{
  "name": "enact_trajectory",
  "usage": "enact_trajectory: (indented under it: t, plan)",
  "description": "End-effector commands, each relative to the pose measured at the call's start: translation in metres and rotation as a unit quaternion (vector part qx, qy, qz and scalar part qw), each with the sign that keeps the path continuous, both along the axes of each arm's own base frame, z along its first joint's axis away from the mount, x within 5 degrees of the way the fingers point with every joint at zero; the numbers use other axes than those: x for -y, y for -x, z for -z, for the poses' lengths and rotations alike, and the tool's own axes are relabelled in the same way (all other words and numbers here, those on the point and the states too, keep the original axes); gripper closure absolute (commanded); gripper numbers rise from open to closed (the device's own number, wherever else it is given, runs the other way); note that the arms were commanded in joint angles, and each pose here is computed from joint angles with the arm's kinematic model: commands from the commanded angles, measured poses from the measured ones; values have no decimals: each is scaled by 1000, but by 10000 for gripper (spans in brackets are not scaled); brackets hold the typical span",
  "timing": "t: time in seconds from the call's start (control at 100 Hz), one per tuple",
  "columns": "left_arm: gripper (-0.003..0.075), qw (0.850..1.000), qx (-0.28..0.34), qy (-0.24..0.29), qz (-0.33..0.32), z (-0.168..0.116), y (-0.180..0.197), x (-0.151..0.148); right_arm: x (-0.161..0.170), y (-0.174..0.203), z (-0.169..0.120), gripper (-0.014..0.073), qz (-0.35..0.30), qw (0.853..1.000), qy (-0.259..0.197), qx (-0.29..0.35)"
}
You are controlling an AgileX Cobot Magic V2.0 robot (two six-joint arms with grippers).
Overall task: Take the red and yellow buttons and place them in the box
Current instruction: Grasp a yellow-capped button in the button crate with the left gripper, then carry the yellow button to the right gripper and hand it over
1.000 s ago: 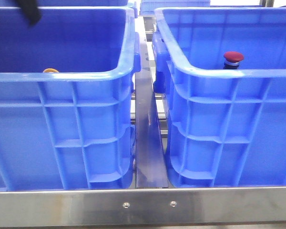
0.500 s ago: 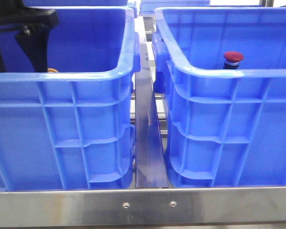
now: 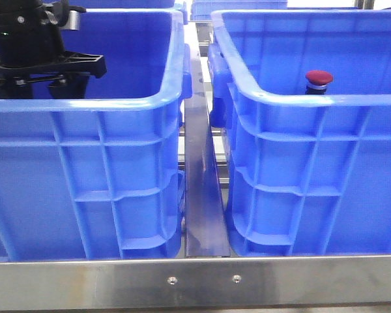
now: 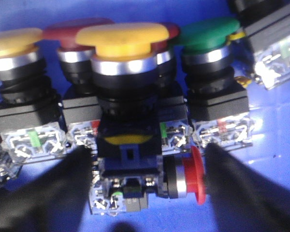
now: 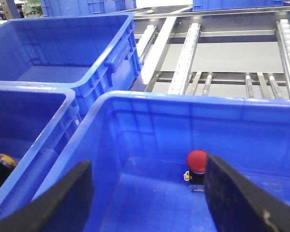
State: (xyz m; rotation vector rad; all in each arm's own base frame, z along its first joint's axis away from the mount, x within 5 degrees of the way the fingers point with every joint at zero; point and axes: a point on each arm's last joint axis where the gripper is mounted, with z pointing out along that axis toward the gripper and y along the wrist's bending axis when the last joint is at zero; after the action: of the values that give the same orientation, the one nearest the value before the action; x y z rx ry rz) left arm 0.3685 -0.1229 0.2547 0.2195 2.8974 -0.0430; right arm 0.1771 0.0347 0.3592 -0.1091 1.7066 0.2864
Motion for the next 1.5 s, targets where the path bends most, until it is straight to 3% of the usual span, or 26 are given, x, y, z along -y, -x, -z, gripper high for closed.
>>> enact_trajectory:
  t: [0.0, 0.08, 0.2, 0.38, 0.71, 0.9, 1.21, 1.31, 1.49]
  plan:
    - [446, 999, 50, 21, 0, -28, 1, -1, 4, 2, -12, 90, 18, 999, 0, 31]
    - [545, 998, 55, 23, 0, -29, 0, 0, 4, 2, -12, 90, 18, 999, 0, 31]
    - [615, 998, 56, 21, 0, -29, 0, 0, 4, 2, -12, 90, 18, 999, 0, 31]
    - [617, 996, 84, 29, 1, -41, 2, -2, 4, 2, -12, 90, 18, 999, 0, 31]
    - [617, 973, 215, 78, 33, -120, 44, 4, 4, 2, -12, 90, 18, 999, 0, 30]
    - [617, 952, 253, 105, 136, -152, 82, 28, 4, 2, -12, 90, 18, 999, 0, 30]
    - [617, 889, 231, 151, 367, -159, 136, 84, 4, 2, -12, 90, 18, 999, 0, 30]
    - [617, 879, 222, 148, 395, -157, 143, 93, 4, 2, -12, 90, 18, 999, -1, 30]
    - [617, 880, 200, 146, 405, -149, 144, 100, 0, 3, -14, 90, 0, 1000, -25, 17]
